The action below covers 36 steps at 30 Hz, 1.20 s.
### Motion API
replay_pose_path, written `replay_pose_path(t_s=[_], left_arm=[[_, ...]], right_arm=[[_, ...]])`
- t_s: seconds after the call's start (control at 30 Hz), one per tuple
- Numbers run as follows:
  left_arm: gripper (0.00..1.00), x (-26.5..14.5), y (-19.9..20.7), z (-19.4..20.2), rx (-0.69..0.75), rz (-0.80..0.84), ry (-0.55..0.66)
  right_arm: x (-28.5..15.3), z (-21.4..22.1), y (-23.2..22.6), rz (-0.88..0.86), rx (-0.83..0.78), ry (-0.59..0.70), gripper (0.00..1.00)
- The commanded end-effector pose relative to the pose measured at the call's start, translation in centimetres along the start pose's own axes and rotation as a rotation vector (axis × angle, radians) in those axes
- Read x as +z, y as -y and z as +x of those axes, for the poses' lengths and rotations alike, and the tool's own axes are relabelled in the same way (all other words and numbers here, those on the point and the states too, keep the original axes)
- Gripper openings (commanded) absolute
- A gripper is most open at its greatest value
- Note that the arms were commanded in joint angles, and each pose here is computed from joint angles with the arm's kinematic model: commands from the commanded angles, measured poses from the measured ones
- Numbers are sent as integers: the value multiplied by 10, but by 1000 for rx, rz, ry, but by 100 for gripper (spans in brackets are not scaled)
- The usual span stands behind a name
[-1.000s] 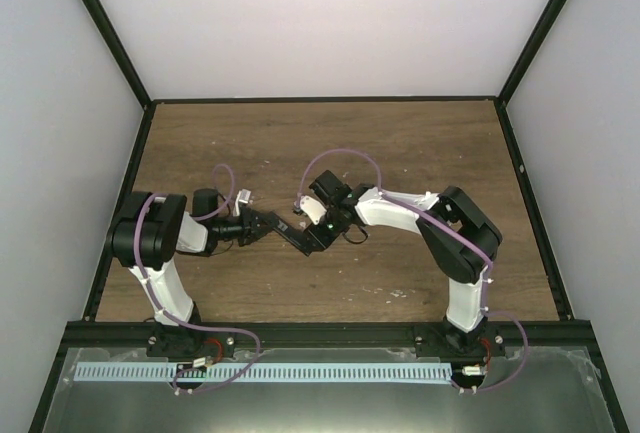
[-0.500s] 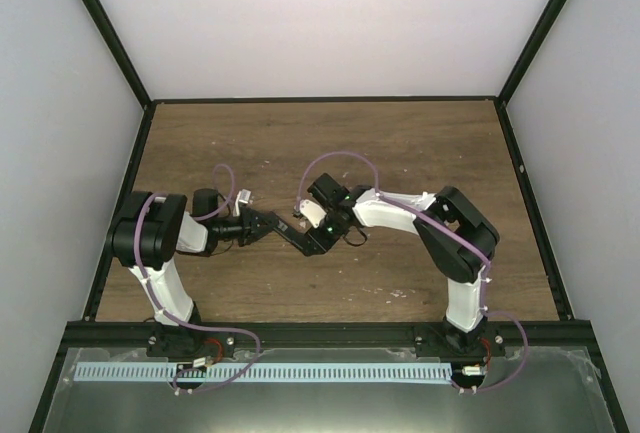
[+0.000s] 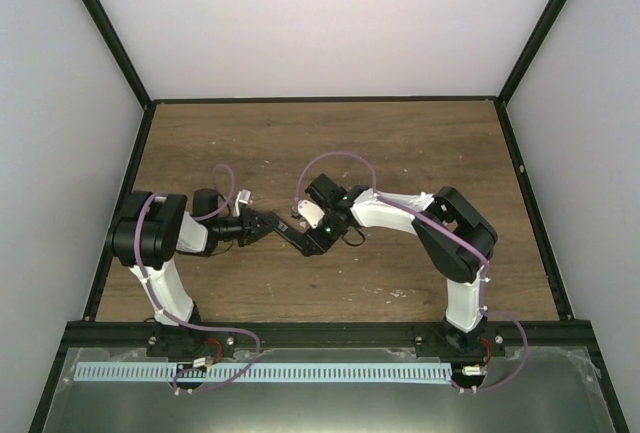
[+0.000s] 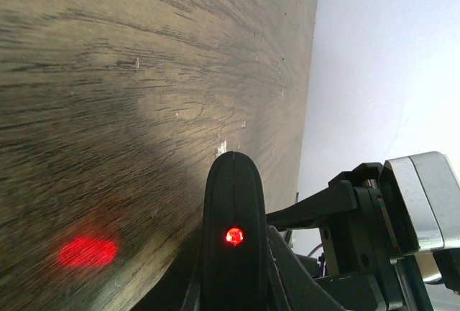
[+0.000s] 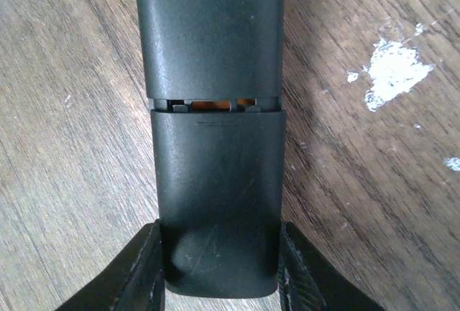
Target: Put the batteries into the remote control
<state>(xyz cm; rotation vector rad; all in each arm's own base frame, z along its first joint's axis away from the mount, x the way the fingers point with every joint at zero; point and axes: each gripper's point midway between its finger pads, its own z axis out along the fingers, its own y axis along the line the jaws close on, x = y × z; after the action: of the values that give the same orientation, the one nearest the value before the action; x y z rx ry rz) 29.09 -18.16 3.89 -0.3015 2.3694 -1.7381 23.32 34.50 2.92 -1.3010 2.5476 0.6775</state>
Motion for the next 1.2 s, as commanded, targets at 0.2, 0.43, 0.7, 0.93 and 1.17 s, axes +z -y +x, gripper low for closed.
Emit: replay_pose_path(t_s=[0.2,0.43,0.7,0.93,1.17], left_arm=[[0,1,-6,2,23,-9,-2],[0,2,-6,3,22,-9,-4],[0,2,-6,2,22,-8,-3],[0,2,-6,3,19,-8,-5],[0,2,-6,3,20,-7,-5]], right_arm=[[6,-14,-1,35,-34,9,31],[7,-16,-3,49,-49,9,35],[6,-19,-3,58,-53,23,45],[-3,-29,-2,81,-56,68,54],[-23,-48,-11,70,-65,152,59]])
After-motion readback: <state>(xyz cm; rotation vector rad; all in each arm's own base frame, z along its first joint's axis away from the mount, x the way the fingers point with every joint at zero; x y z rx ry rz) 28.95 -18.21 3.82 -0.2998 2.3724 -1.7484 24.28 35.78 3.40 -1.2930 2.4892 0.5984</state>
